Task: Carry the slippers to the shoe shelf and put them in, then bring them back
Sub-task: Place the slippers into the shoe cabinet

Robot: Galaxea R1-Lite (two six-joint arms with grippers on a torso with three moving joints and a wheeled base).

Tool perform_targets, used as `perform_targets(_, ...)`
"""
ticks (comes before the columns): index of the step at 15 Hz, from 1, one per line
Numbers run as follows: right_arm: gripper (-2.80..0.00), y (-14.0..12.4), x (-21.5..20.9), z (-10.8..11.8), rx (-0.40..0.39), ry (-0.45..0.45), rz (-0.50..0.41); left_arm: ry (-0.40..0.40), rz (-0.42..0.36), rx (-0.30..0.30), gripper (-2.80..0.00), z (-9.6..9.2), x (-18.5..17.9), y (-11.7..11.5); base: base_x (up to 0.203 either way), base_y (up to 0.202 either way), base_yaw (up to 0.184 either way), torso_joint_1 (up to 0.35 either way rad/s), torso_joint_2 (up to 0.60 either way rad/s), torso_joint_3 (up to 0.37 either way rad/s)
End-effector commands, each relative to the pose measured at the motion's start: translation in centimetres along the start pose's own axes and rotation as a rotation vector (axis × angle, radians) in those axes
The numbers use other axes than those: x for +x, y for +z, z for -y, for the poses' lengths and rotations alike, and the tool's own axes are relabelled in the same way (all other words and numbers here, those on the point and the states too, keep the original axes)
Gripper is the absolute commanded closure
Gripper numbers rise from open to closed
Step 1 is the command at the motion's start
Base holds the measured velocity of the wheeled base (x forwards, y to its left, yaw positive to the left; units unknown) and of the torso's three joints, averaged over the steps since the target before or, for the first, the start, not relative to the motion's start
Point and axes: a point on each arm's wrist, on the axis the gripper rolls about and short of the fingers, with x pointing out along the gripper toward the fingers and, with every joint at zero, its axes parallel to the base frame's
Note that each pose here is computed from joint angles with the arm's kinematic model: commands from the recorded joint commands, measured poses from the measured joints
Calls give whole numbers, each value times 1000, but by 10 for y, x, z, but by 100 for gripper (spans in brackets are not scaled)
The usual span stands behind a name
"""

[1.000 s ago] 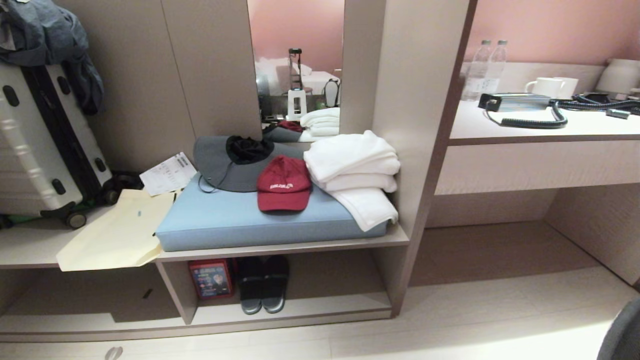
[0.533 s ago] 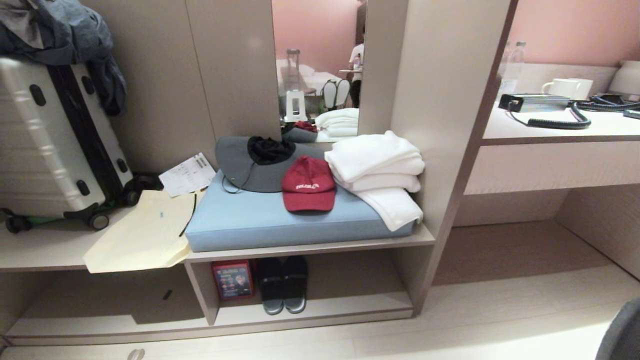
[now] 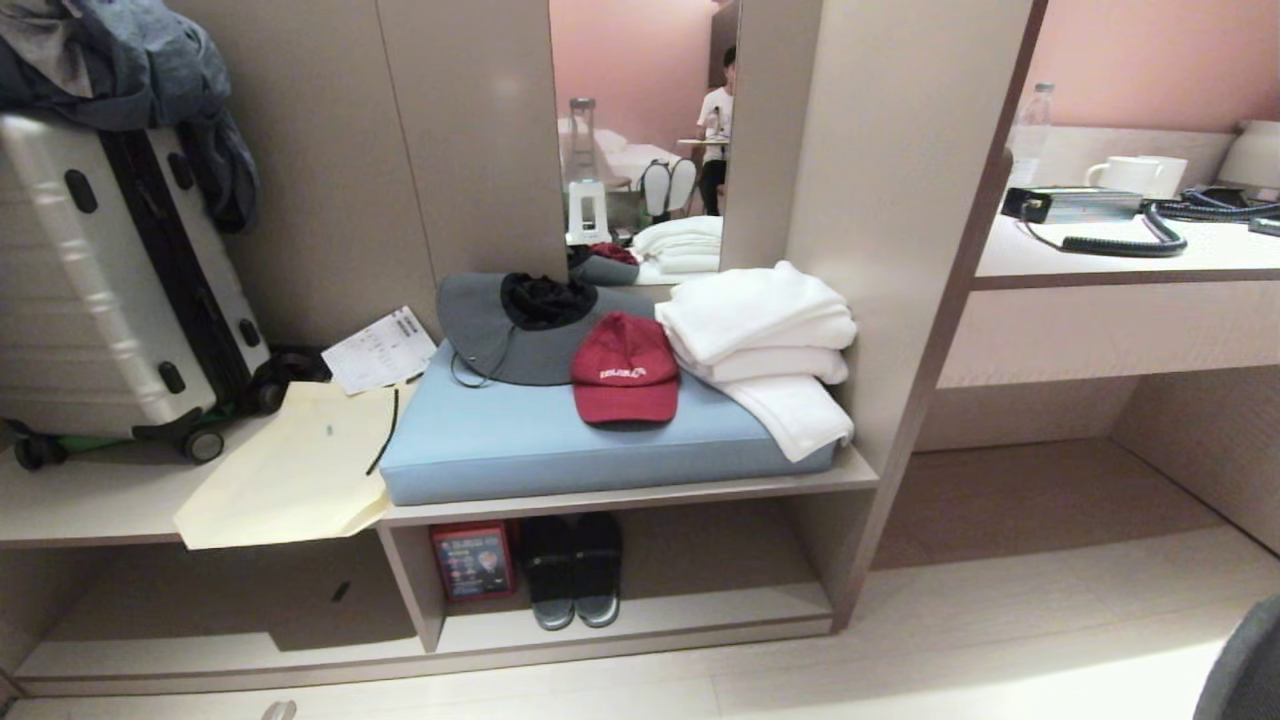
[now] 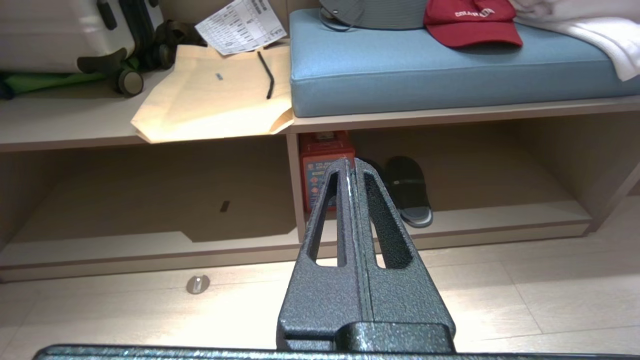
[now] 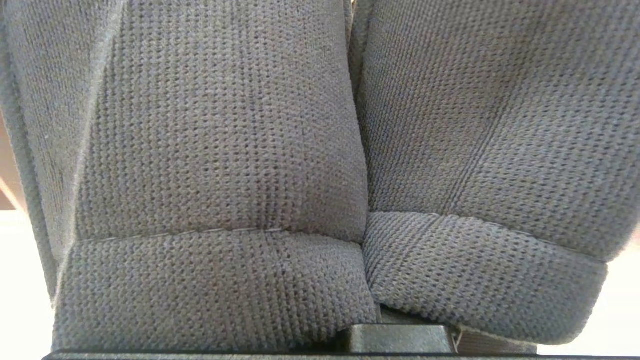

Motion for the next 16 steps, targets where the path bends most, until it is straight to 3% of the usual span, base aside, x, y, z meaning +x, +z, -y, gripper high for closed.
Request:
perform_targets(1,0,0,0,0,-1,0,-1,0,2,-1,0,0,0,0,0,0,0,0,0,0)
perform_targets(8,0,0,0,0,-1,0,-1,3,0,-7,0,0,0,0,0,0,0,0,0,0)
perform_targets(13,0,0,0,0,-1,0,-1,2,0,-3,0,0,0,0,-164,0,0,1,2,4)
perform_targets(16,0,0,0,0,-1,2,-1,3,0,-3,0,0,0,0,0,0,0,1,1,-10)
